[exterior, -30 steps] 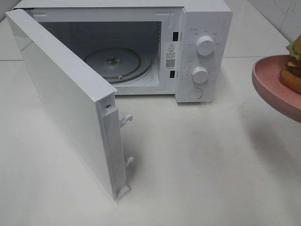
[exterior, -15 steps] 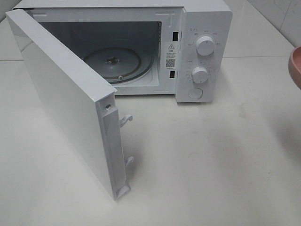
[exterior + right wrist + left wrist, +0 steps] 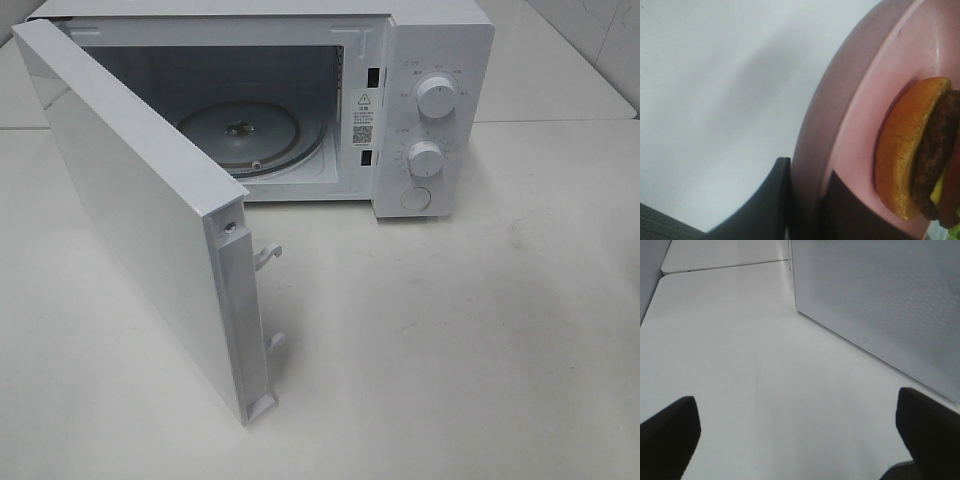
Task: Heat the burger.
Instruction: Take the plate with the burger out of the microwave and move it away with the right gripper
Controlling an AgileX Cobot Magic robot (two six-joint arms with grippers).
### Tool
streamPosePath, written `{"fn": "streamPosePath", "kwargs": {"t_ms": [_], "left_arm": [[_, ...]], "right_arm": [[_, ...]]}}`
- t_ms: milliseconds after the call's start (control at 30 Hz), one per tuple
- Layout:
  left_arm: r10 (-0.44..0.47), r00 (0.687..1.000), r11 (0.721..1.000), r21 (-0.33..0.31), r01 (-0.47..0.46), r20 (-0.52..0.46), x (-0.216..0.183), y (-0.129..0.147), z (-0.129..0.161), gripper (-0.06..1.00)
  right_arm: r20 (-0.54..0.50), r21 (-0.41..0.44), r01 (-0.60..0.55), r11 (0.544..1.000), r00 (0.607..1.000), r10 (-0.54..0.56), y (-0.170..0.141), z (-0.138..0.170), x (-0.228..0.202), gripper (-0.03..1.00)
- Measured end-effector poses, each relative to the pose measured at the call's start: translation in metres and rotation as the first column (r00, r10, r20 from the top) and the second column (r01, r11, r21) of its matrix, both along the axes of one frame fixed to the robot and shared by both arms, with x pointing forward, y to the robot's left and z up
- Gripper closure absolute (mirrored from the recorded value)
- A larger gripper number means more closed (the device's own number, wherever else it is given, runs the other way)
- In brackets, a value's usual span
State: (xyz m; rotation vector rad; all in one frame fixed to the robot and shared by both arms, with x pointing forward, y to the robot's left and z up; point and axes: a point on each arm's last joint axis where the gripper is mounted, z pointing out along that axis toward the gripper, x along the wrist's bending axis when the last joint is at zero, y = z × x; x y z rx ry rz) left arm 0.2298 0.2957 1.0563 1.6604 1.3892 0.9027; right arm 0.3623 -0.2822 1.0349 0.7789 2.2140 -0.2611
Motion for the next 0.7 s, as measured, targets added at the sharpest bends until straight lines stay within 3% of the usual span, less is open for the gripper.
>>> {"fn": "streamPosePath", "kwargs": {"t_ms": [400,700], "left_arm": [[0.0,1.0,1.0,0.0,0.0,0.0,0.0,0.0,0.0,-0.04],[0.0,1.0,1.0,0.0,0.0,0.0,0.0,0.0,0.0,-0.04]], "right_arm": [[0.037,0.071,0.22,0.973,0.974,-0.223,0.013,-0.019,0.02,0.82],[0.055,0.103,0.394,0.913,0.915,-0.4,0.028,-0.047,0.04,0.82]]}}
